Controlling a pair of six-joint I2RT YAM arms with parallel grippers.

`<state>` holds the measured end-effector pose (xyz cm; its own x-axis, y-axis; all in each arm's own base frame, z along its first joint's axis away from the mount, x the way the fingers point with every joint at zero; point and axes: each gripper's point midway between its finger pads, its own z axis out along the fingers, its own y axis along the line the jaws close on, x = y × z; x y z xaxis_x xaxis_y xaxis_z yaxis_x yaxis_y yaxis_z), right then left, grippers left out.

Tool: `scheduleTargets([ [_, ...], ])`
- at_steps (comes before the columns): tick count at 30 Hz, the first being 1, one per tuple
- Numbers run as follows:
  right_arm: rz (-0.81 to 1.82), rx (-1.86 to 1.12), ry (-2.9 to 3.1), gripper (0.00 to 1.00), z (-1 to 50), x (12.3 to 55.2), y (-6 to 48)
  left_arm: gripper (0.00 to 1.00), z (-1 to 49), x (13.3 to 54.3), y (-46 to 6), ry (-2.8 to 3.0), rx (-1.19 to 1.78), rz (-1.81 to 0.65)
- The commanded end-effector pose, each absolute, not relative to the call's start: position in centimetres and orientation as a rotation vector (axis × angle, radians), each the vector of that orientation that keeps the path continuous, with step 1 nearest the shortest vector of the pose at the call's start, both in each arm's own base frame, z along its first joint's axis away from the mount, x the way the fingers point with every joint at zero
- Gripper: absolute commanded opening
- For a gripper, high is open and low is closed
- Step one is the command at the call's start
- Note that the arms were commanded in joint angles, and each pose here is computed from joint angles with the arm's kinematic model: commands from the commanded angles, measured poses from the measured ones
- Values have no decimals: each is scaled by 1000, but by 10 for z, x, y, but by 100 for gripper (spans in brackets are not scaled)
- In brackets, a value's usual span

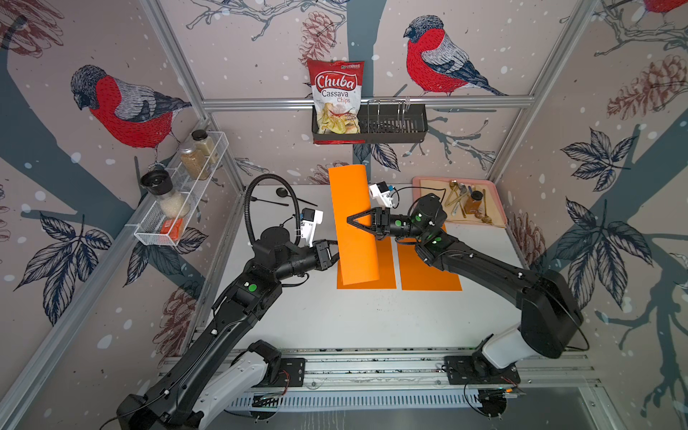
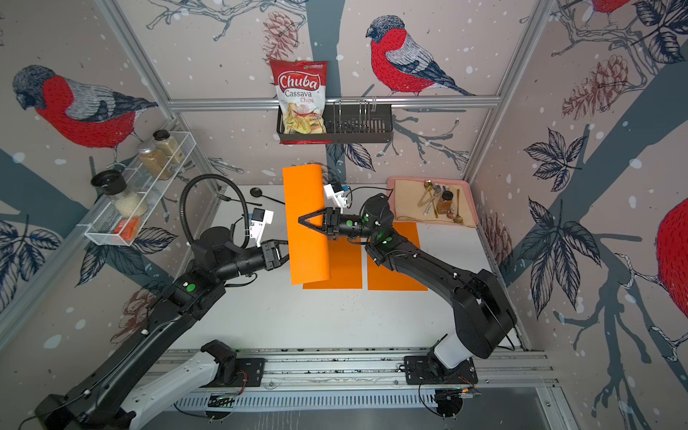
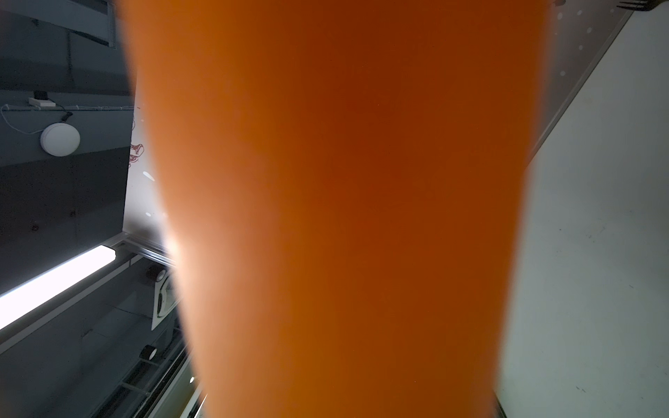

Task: Fold the rectangular paper in half along the long edge
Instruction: Fold the paper.

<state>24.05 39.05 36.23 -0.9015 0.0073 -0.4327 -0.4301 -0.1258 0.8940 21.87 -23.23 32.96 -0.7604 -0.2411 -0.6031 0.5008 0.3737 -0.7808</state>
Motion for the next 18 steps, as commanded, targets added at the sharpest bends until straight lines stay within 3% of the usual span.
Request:
scheduleTargets([
  [1, 2113, -487, 1802, 45, 370, 240, 390, 0, 340, 217, -234, 1930, 249, -1460],
  [18, 2101, -451, 1787, 45, 372, 244, 383, 0, 339, 216, -233, 1930, 250, -1459],
])
